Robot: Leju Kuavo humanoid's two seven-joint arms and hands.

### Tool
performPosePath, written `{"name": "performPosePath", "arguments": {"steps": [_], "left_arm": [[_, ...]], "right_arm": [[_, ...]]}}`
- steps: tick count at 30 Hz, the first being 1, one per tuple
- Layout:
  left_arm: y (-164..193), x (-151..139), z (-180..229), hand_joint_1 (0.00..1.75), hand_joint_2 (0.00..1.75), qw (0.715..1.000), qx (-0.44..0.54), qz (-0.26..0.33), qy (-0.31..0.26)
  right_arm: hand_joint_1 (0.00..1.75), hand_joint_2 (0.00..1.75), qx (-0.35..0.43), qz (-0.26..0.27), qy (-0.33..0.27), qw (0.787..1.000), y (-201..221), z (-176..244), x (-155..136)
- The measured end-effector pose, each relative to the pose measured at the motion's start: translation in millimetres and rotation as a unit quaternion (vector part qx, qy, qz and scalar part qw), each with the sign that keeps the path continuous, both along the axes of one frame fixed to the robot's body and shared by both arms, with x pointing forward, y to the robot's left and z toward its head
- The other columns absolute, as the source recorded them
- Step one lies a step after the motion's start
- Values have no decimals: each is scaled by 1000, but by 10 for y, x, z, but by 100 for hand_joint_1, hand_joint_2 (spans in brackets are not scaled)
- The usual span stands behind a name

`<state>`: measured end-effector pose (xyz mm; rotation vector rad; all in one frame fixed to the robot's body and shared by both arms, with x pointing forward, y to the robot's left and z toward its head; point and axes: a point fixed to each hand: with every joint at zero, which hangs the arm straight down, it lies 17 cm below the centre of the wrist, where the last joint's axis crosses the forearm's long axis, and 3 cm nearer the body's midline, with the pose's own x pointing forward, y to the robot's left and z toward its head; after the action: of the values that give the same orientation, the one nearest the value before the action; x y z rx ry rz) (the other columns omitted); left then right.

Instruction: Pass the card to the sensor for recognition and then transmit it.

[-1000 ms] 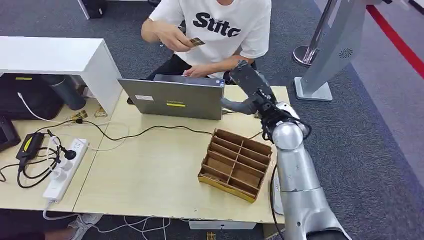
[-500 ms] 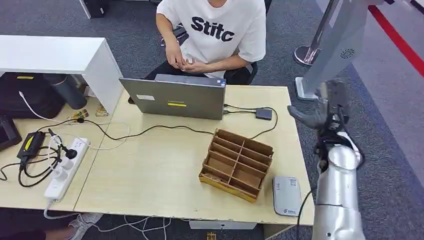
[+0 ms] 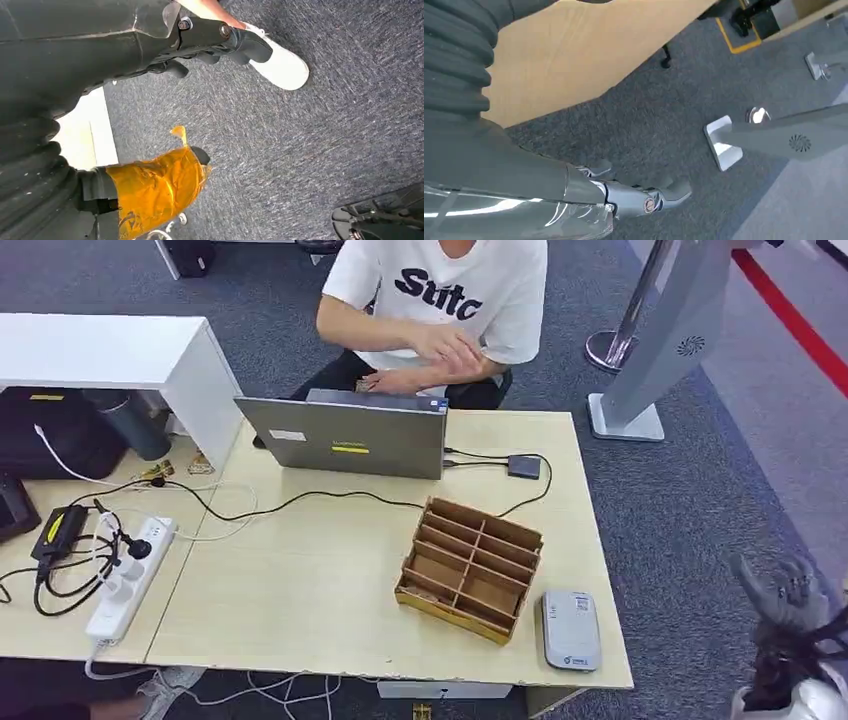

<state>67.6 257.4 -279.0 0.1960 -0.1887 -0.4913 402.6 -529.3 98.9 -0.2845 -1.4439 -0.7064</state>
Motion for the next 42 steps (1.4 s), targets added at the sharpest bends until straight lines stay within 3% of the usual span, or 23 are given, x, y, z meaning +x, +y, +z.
{"name": "performPosePath", "arguments": {"steps": [8,16,22,27,35,39,42], "left_arm": [[-61,-26,6,0,175,1000,-6,8,-2],[-145,-29,16,0,175,1000,-13,16,-4],[-243,-52,27,0,175,1000,-21,23,-2],[-313,-34,42,0,175,999,-25,29,-3],[-354,-41,62,0,175,998,-28,50,2],[-320,-47,63,0,175,998,-24,51,5],[-308,-56,61,0,175,998,-21,52,7]], "right_arm": [[0,175,43,-70,-33,996,-575,-159,-548],[0,175,80,-103,30,991,-694,-919,-1118],[0,175,157,-92,168,969,-154,-2219,-1890],[0,175,263,-92,299,913,740,-3108,-2496],[0,175,330,-102,392,853,1533,-3530,-2997],[0,175,305,-5,470,828,1908,-3634,-3139],[0,175,223,68,533,814,1962,-3676,-3244]]}}
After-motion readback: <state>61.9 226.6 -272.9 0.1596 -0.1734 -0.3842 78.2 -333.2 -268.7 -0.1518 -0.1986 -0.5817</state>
